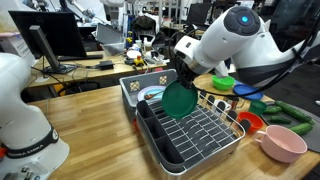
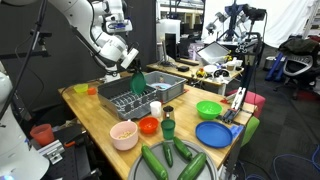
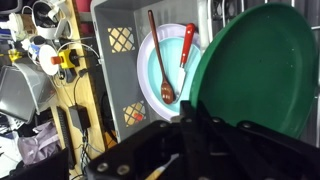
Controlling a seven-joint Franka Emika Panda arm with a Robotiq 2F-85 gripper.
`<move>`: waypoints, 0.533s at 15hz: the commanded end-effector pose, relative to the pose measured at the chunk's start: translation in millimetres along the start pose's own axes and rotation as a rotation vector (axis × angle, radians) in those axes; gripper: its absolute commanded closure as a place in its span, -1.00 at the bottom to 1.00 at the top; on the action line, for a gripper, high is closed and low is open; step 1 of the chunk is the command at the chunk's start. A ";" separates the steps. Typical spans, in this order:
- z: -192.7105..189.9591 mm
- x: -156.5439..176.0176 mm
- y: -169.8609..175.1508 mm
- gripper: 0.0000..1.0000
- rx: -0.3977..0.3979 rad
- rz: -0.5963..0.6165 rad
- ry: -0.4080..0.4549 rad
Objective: Put the green plate on the dish rack
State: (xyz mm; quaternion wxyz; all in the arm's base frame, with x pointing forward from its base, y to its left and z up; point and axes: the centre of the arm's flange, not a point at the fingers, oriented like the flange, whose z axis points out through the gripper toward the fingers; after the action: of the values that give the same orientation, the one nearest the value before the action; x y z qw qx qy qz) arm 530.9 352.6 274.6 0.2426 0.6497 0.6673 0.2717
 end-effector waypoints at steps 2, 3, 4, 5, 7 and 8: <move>-2.7 -3.9 -27.8 0.96 0.008 0.035 0.015; -5.8 -5.0 -31.1 0.96 0.005 0.045 0.012; -8.8 -6.1 -33.3 0.96 0.002 0.056 0.008; -11.8 -7.5 -35.3 0.96 -0.001 0.064 0.005; -16.4 -12.1 -42.6 0.96 0.007 0.087 -0.002; -17.0 -14.0 -47.3 0.96 0.017 0.098 -0.002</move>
State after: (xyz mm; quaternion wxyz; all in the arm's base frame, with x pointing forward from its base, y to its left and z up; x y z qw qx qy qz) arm 509.6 349.9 266.6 0.2343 0.6692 0.6465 0.2818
